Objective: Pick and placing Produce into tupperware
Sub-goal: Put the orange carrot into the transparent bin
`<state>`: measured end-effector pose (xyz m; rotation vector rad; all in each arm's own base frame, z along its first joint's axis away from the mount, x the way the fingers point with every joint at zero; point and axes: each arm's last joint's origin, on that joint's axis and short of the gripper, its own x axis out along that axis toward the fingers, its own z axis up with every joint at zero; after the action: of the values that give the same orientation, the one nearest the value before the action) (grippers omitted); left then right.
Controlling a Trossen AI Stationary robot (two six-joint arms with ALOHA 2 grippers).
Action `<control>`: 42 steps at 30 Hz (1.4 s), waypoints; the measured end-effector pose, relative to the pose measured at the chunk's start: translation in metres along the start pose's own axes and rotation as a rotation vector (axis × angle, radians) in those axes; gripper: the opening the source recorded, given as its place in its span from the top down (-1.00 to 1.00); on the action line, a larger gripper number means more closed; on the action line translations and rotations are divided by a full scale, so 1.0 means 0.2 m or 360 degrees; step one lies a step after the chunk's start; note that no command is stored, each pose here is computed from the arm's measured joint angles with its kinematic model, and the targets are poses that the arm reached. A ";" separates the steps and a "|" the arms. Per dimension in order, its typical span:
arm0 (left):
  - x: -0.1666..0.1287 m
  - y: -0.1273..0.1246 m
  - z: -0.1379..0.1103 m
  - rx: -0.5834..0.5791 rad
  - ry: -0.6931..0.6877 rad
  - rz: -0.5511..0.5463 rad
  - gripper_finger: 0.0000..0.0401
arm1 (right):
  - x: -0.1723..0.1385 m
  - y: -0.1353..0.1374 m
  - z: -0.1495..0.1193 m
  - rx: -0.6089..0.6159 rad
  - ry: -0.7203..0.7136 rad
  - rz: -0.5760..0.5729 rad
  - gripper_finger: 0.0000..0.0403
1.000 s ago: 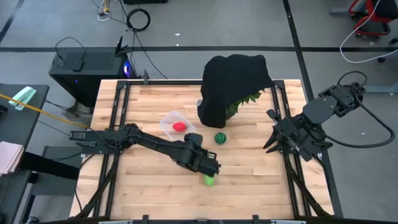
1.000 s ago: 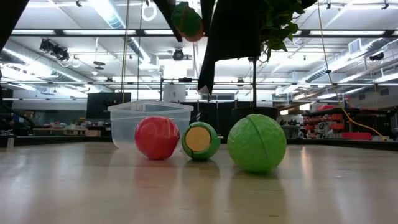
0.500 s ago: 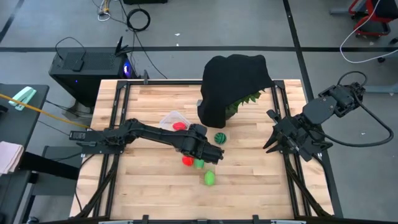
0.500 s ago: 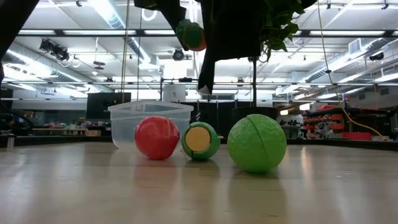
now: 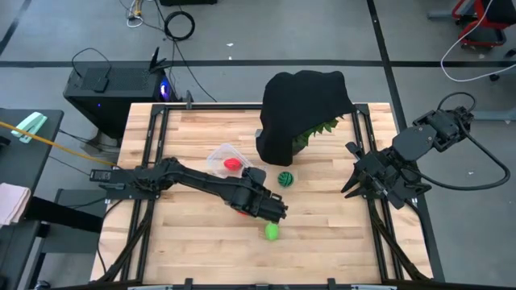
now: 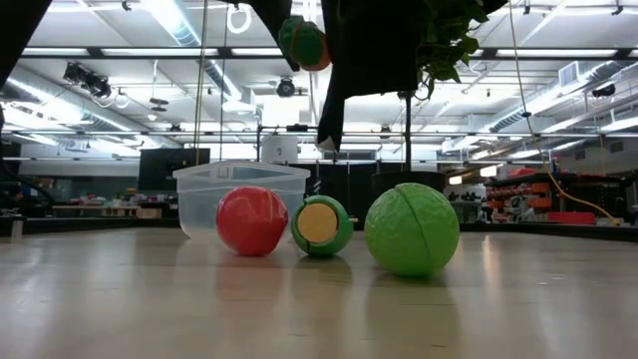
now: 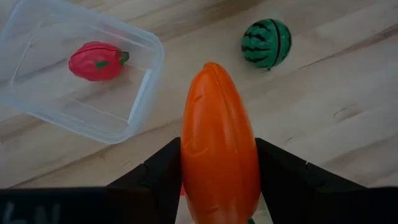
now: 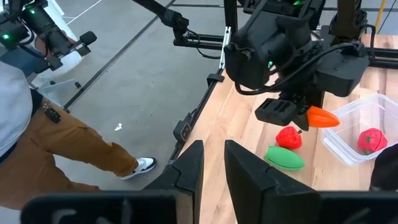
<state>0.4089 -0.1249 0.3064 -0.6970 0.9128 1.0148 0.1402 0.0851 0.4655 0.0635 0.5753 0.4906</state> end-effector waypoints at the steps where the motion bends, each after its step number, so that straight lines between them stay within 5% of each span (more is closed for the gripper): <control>1: -0.01 0.00 0.00 -0.0001 -0.0003 -0.0010 0.03 | 0.00 0.00 0.00 -0.0003 0.0000 0.0000 0.65; 13: -0.24 0.15 0.16 -0.0098 -0.0249 -0.0146 0.05 | 0.00 0.00 0.00 0.0001 0.0000 0.0000 0.65; 21: -0.22 0.32 0.10 -0.0183 -0.0210 -0.0024 0.05 | 0.00 0.00 0.00 0.0007 0.0000 0.0000 0.65; 34: -0.04 0.57 0.05 -0.0394 -0.0187 -0.0233 0.06 | 0.00 0.00 0.00 -0.0015 -0.0015 -0.0025 0.65; 42: 0.14 0.62 0.17 -0.0204 -0.0033 -0.0203 0.06 | 0.00 0.00 0.01 0.0020 -0.0045 -0.0024 0.65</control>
<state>0.3109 -0.0384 0.2873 -0.8406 0.7801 0.9709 0.1418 0.0853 0.4674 0.0780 0.5511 0.4705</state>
